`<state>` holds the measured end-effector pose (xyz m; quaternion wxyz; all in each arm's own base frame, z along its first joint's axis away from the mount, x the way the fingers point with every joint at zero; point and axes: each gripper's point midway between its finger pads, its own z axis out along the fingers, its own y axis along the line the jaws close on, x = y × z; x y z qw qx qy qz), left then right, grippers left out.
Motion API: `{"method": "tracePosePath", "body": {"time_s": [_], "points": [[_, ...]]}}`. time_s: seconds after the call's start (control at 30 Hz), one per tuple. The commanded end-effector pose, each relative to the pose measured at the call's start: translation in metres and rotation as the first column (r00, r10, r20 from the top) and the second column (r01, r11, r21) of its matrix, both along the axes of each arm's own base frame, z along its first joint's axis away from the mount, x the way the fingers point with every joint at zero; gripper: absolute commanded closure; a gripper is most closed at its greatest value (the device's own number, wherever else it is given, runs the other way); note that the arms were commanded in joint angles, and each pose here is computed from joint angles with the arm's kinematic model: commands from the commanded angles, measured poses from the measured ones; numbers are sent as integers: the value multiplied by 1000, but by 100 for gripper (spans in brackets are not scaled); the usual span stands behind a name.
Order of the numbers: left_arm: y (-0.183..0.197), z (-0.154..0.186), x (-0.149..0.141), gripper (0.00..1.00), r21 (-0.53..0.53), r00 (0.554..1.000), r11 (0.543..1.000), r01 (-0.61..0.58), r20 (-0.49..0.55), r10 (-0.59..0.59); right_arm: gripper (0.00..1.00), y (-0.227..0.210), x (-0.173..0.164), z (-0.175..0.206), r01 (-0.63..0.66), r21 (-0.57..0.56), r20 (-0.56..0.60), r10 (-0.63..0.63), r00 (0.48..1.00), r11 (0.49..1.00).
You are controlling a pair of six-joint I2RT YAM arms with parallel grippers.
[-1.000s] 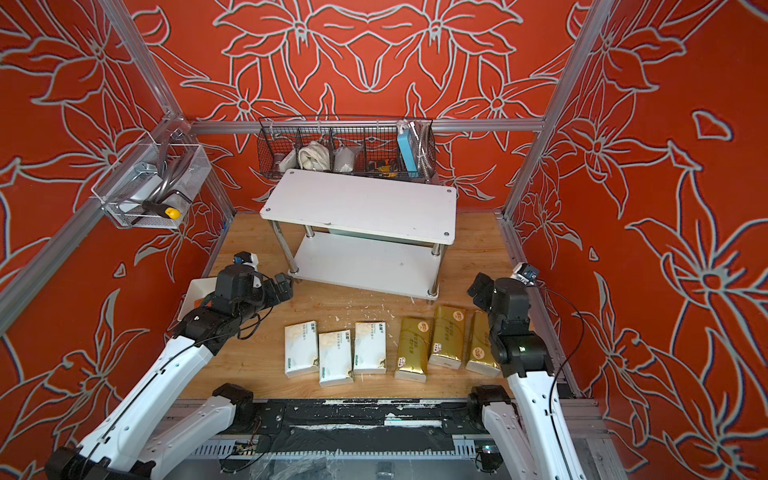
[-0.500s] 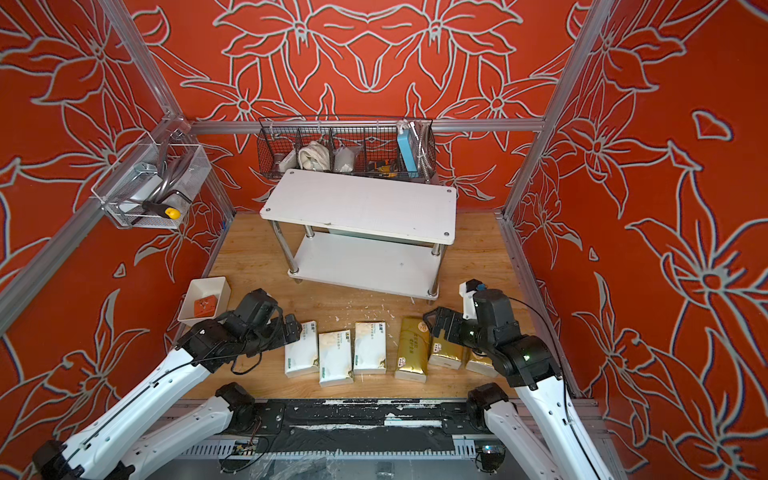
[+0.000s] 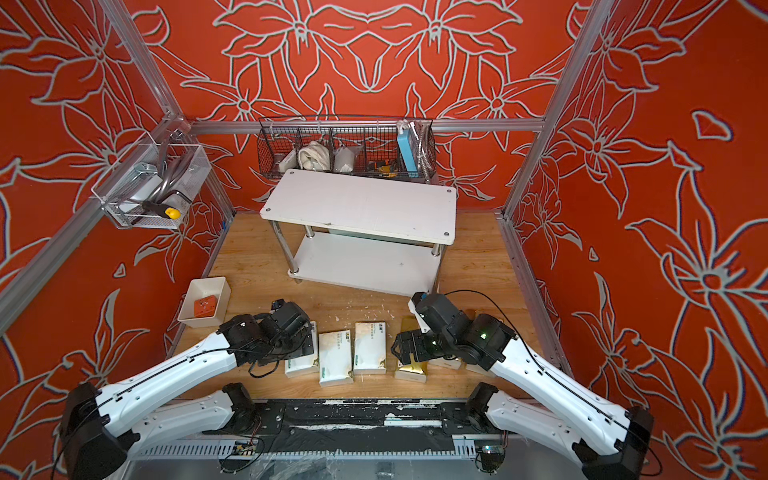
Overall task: Place the tissue boxes on the shelf by color
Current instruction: Pick up the box of tissues from the center of the board.
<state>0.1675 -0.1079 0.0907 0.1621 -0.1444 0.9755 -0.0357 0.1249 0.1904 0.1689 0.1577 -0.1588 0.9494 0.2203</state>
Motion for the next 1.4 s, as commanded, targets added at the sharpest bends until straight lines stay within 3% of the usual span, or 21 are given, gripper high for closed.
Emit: {"method": "tracePosePath", "body": {"time_s": [0.0, 0.5, 1.07, 1.37], "points": [[2, -11, 0, 2, 17, 1000, 1000, -19, 1, 19, 1, 13, 12, 14, -2, -11, 88, 3, 996, 1000], [-13, -37, -5, 2, -8, 1000, 1000, 3, -26, -3, 1, 63, 9, 10, -112, -49, 111, 117, 987, 993], [-2, -66, -15, 2, 60, 998, 998, -14, -59, 17, 1, 55, 9, 7, -98, -75, 118, 106, 987, 992], [3, -73, -14, 8, 91, 999, 996, -2, -50, 7, 1, 54, 8, 6, -94, -76, 116, 102, 988, 993]]}}
